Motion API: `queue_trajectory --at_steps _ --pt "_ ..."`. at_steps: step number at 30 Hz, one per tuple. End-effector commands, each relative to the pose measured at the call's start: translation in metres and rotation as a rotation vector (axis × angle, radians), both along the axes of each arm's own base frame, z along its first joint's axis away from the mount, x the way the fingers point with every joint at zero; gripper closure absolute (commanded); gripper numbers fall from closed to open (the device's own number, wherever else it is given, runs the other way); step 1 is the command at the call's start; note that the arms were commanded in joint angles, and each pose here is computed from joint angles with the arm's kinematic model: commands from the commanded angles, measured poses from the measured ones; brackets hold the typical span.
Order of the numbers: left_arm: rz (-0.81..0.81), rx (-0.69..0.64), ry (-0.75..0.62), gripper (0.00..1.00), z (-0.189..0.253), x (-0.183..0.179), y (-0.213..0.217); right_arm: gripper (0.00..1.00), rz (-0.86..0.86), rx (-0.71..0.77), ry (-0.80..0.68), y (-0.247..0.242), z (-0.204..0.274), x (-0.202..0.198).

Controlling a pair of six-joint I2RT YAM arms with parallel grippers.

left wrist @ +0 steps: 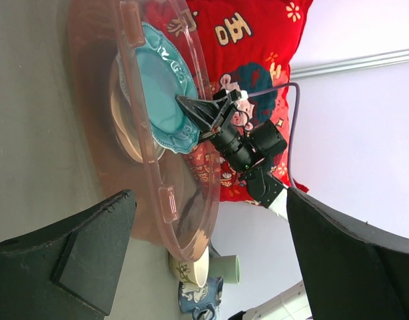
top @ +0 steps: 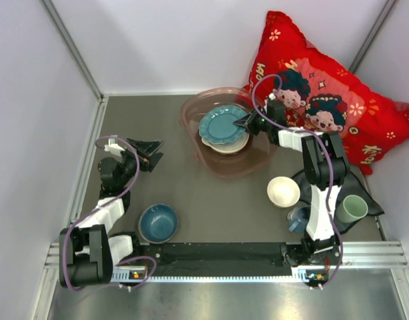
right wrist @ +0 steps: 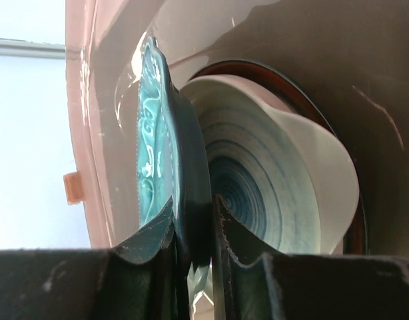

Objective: Place the mixed dishes into the plastic bin
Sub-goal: Place the plate in the plastic bin.

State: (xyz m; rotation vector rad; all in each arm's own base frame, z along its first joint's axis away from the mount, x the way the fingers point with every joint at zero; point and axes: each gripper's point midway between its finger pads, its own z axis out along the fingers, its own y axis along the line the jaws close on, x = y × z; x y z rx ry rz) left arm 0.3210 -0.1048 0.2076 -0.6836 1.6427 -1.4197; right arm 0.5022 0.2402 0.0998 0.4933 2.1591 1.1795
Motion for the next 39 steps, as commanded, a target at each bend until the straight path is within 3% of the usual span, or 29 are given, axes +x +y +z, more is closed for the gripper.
queue_trajectory --at_steps 1,15,31,39 --pt "-0.010 0.023 -0.064 0.02 0.015 0.001 0.000 1.00 0.060 0.094 -0.075 0.025 0.041 0.009" --pt "-0.009 0.004 -0.061 0.02 0.009 -0.006 0.000 0.83 0.145 -0.005 0.010 0.037 0.020 -0.016" --pt "0.000 -0.006 -0.069 0.02 0.010 -0.012 -0.001 0.43 0.153 -0.065 0.040 0.034 0.005 -0.014" --pt "0.006 -0.008 -0.064 0.01 0.007 -0.012 0.000 0.36 0.165 -0.169 0.035 0.026 0.015 -0.012"
